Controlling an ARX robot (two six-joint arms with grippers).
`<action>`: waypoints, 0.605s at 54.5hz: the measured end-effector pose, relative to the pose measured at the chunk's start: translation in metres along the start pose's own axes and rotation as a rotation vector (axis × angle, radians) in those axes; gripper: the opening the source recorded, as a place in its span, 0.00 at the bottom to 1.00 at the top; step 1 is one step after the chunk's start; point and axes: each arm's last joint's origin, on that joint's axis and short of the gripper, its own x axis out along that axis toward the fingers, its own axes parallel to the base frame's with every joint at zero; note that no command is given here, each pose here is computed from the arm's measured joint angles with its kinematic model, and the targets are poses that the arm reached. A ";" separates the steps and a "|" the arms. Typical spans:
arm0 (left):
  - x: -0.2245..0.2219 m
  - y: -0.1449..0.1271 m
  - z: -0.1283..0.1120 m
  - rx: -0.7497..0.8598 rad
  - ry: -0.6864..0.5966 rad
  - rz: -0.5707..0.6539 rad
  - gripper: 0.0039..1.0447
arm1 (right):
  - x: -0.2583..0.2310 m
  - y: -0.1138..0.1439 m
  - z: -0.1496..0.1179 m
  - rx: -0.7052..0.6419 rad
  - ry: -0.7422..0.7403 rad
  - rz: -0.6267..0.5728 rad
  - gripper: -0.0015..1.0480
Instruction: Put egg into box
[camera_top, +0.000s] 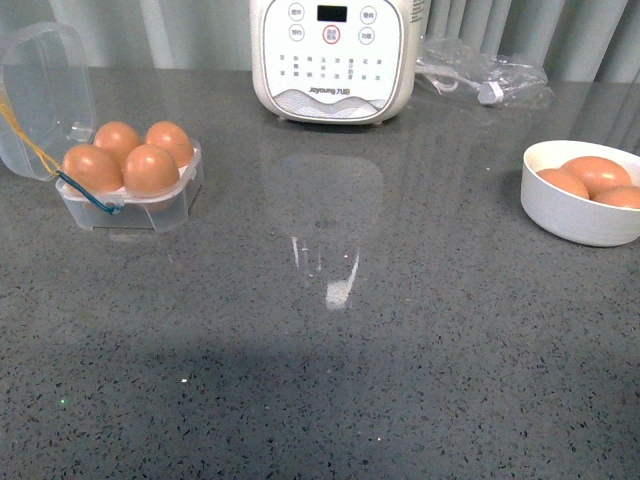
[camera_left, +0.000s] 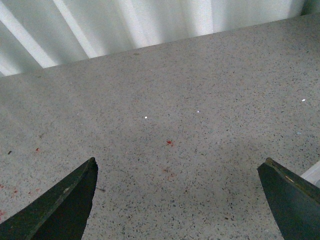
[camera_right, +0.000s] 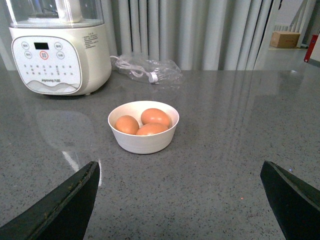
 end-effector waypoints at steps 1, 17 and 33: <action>0.000 -0.001 0.001 0.008 -0.002 0.000 0.94 | 0.000 0.000 0.000 0.000 0.000 0.000 0.93; -0.006 -0.028 -0.006 0.037 0.017 -0.062 0.94 | 0.000 0.000 0.000 0.000 0.000 0.000 0.93; -0.047 -0.092 0.002 0.049 0.025 -0.279 0.94 | 0.000 0.000 0.000 0.000 0.000 0.000 0.93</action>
